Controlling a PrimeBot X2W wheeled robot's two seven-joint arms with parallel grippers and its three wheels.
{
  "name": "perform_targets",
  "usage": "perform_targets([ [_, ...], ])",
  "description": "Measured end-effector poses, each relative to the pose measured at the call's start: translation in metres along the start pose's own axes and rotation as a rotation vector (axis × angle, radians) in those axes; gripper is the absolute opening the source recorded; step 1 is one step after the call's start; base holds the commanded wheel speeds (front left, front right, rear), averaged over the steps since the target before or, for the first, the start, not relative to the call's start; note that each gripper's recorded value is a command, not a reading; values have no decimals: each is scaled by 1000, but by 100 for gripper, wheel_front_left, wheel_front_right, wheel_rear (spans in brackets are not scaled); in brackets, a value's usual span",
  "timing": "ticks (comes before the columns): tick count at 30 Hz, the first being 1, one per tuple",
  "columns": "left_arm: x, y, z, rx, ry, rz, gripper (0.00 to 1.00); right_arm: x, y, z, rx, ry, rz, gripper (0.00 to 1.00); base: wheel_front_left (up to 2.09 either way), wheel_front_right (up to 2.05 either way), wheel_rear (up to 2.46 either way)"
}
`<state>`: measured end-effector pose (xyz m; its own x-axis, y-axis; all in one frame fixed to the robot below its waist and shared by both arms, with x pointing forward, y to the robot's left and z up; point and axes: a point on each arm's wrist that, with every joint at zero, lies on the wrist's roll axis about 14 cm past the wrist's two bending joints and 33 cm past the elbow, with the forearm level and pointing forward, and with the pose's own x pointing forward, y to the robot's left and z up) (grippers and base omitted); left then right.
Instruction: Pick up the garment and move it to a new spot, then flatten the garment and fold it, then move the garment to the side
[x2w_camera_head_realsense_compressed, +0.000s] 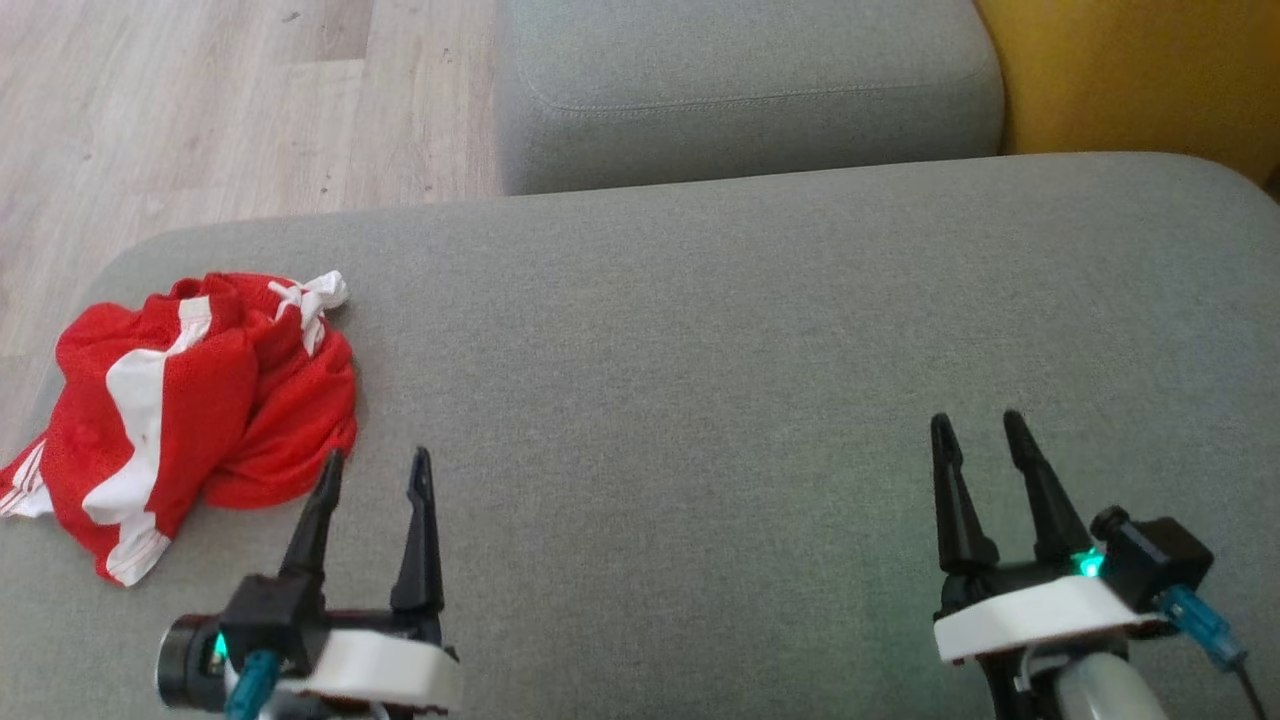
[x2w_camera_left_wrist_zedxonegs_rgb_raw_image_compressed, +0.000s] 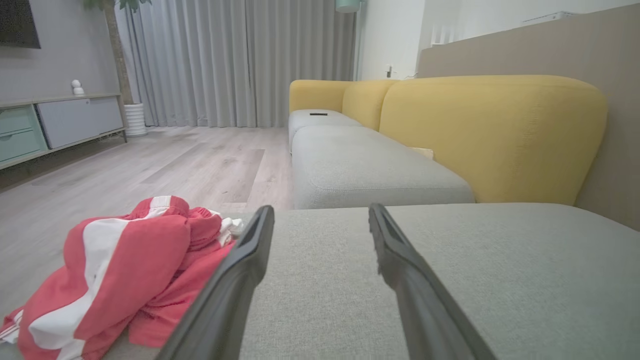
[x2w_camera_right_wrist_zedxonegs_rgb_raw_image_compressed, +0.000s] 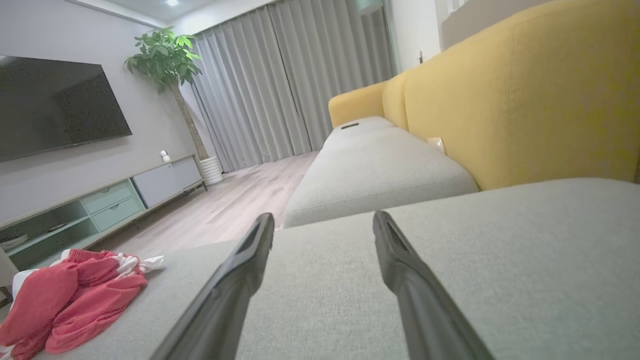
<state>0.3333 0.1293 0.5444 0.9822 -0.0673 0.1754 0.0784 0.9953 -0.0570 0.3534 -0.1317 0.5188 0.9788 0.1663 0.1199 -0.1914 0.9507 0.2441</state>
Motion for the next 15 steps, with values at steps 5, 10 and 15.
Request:
perform_targets([
  [5, -8, -6, -12, 17, 27, -36, 100, -9, -11, -27, 66, 75, -48, 100, 0, 0, 0],
  [10, -8, -5, -21, 31, 51, -47, 100, -13, -15, -35, 72, 102, -64, 100, 0, 0, 0],
  [15, -6, -5, -22, 33, 54, -51, 100, -14, -16, -36, 66, 104, -68, 100, 0, 0, 0],
])
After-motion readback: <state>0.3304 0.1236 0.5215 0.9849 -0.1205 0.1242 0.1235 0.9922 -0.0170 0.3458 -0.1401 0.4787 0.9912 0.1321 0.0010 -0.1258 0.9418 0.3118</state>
